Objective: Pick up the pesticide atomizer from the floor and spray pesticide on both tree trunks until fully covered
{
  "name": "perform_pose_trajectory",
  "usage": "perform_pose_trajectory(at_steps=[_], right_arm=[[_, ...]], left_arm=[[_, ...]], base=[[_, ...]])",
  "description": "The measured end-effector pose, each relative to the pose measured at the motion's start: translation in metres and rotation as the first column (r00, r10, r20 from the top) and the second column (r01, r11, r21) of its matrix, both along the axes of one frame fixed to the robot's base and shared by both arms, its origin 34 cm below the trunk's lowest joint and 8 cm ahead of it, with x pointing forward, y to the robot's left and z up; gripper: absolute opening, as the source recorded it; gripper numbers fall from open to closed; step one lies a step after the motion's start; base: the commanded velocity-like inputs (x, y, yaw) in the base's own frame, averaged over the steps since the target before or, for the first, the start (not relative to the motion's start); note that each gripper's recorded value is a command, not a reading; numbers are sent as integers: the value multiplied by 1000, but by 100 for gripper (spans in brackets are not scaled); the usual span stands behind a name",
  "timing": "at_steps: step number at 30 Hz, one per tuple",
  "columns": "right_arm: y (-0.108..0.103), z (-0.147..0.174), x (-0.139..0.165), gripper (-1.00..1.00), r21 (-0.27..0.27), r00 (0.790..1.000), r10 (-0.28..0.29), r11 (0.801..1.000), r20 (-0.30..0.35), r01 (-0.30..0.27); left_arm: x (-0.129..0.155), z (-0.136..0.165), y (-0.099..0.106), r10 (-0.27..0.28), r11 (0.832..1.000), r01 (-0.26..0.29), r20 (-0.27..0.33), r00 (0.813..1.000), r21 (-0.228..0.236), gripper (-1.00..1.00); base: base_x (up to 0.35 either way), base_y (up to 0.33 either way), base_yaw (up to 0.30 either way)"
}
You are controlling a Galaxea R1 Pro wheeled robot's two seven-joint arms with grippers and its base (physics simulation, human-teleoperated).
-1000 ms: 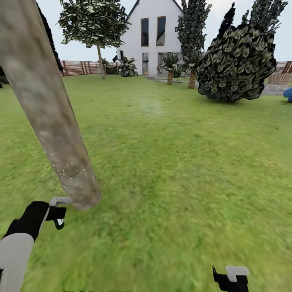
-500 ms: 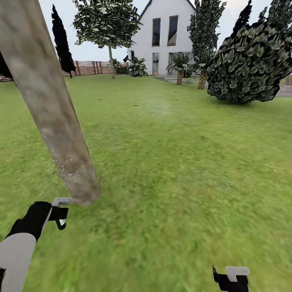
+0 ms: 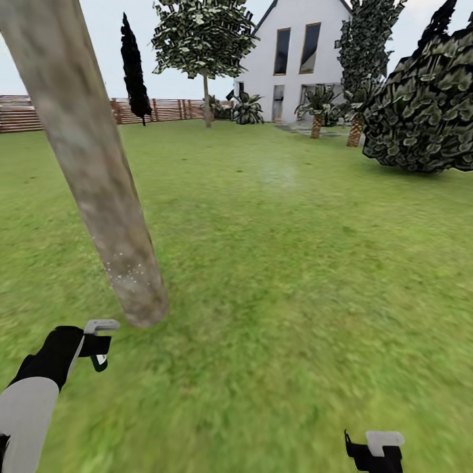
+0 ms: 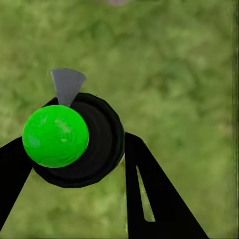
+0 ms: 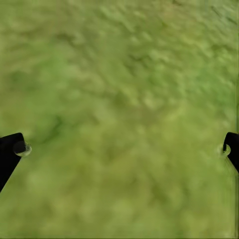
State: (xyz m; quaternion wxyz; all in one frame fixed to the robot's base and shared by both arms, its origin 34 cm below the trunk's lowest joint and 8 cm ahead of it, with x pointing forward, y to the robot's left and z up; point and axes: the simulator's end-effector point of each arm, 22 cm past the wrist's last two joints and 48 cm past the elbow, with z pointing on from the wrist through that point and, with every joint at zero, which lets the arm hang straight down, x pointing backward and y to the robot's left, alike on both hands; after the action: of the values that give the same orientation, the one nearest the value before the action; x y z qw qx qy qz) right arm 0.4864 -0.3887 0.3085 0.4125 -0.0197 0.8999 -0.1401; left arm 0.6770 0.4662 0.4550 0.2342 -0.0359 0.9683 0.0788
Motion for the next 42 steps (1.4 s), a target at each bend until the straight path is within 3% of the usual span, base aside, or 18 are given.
perform_pose_trajectory(at_steps=[15,34,42], right_arm=[[0,0,0,100,1,1000,2,1000,0,-2],[1,0,0,100,1,1000,2,1000,0,-2],[0,0,0,100,1,1000,2,1000,0,-2]], left_arm=[[2,-1,-7,0,1000,0,6,1000,-14,-100],[3,-3,-16,-6,1000,6,8,1000,-24,-100],[4,-3,-16,-8,1000,8,9,1000,-24,-100]], base=[[156,-262,11],[181,-241,266],[239,-177,42]])
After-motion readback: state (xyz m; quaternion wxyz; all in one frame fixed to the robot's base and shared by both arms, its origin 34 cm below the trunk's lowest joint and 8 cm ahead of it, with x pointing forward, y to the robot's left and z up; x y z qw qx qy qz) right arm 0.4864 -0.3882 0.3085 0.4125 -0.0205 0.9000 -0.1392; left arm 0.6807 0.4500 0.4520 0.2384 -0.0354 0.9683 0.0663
